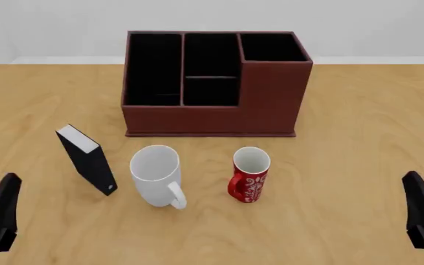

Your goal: Pick up the white mug and place it to the right of the caddy.

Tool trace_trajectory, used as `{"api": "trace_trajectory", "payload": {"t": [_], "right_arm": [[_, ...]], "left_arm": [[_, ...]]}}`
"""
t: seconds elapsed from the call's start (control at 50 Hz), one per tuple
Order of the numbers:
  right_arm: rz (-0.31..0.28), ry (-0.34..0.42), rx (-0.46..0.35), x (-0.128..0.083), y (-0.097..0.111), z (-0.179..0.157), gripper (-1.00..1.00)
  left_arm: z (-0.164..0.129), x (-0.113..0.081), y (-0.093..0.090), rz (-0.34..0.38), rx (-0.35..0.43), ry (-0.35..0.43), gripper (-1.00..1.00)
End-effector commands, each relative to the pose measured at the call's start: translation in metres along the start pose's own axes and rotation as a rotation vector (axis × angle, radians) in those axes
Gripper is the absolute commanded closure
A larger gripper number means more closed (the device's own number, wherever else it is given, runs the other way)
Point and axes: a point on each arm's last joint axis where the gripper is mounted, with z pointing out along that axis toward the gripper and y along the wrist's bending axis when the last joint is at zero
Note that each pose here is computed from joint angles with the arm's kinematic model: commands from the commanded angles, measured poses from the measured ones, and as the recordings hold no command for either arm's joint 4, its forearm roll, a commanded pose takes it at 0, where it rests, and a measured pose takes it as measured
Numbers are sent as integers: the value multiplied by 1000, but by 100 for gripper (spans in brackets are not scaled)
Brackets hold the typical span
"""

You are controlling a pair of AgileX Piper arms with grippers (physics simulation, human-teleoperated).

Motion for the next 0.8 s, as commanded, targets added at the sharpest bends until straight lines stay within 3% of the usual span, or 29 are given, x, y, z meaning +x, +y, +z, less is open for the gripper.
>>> {"api": "trace_trajectory", "payload": {"t": [0.02,0.32,0.64,0.8], "right_arm": [[8,2,-12,0,1,0,-100],[23,8,-21,-1,1,6,-100],[-5,-28,-52,-2,3,-3,-100],[0,-55,-81,-18,4,-5,-100]], "left_arm": [[0,0,0,0,0,0,-100],[0,0,0,0,0,0,-100],[0,0,0,0,0,0,-100],[0,0,0,0,0,0,-100]]}}
